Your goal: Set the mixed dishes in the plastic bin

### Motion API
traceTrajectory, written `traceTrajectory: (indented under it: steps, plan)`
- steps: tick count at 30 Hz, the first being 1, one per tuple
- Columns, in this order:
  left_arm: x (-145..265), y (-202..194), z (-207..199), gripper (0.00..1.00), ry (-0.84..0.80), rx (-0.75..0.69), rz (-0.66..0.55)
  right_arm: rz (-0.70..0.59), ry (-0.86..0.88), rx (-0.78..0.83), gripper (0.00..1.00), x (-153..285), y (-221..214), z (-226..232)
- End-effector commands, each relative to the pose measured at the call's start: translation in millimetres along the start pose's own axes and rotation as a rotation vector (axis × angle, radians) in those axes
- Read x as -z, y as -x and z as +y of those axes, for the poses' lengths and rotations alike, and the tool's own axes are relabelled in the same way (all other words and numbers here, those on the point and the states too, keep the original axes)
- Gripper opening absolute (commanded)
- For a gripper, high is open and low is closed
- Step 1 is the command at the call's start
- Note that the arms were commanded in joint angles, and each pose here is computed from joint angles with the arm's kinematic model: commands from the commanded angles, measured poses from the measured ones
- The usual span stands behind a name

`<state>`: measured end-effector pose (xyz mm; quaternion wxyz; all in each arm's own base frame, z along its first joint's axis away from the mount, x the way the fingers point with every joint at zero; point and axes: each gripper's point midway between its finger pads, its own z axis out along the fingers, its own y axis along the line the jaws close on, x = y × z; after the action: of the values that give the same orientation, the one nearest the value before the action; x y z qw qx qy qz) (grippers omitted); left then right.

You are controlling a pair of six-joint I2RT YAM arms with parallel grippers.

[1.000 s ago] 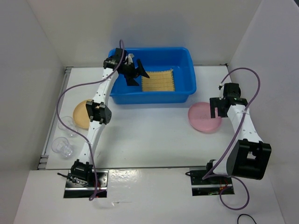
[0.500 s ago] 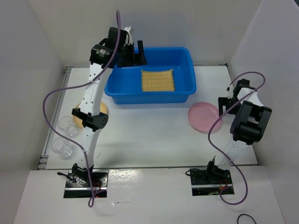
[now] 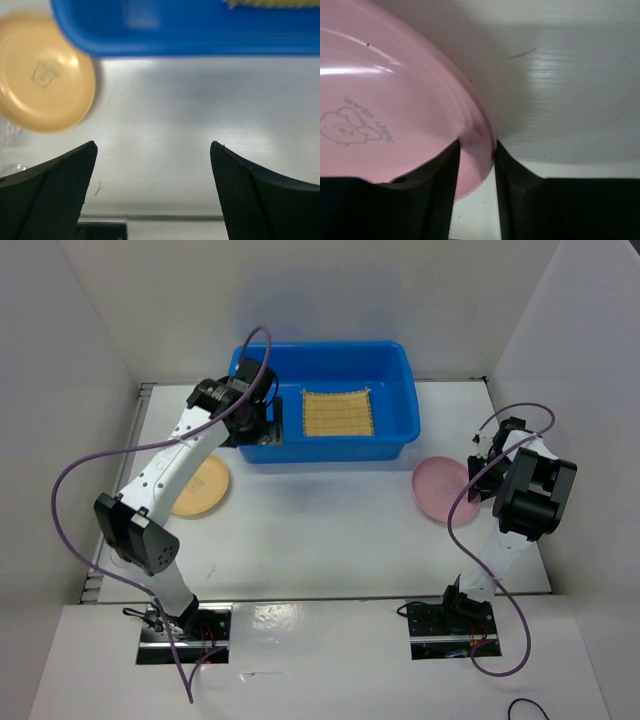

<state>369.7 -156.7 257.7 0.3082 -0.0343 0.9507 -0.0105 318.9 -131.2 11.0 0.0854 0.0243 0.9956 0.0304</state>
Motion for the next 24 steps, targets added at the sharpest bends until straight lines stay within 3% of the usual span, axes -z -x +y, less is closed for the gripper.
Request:
traceTrajectory:
  steps: [1, 2, 4, 5, 6, 9, 12, 16, 24]
  plan:
    - [23, 1, 29, 1.0, 0.009, 0.138, -0.112, 0.046, 0.061, 0.0, 0.37, -24, -12, 10]
    - [31, -1, 35, 1.0, -0.005, 0.154, -0.125, 0.058, 0.065, -0.002, 0.25, -28, -14, 10]
    - [26, -16, 43, 1.0, 0.002, 0.167, -0.103, 0.057, 0.074, -0.012, 0.14, -30, -12, 11]
    - [33, -15, 47, 1.0, -0.011, 0.182, -0.123, 0.057, 0.074, -0.012, 0.02, -30, -12, 11]
    - [33, -16, 54, 1.0, 0.0, 0.194, -0.122, 0.058, 0.075, -0.012, 0.0, -28, -11, 11]
    - [34, -16, 63, 1.0, -0.011, 0.213, -0.123, 0.039, 0.067, -0.018, 0.0, -13, -6, 8]
    - [30, -18, 75, 1.0, 0.008, 0.209, -0.104, -0.062, 0.066, -0.03, 0.0, 33, 11, 1]
    - [22, -26, 91, 1.0, 0.031, 0.236, -0.062, -0.239, 0.052, 0.078, 0.0, 123, 39, 3]
    - [15, -27, 114, 1.0, 0.083, 0.234, -0.078, -0.52, 0.09, 0.256, 0.0, 255, 82, 26]
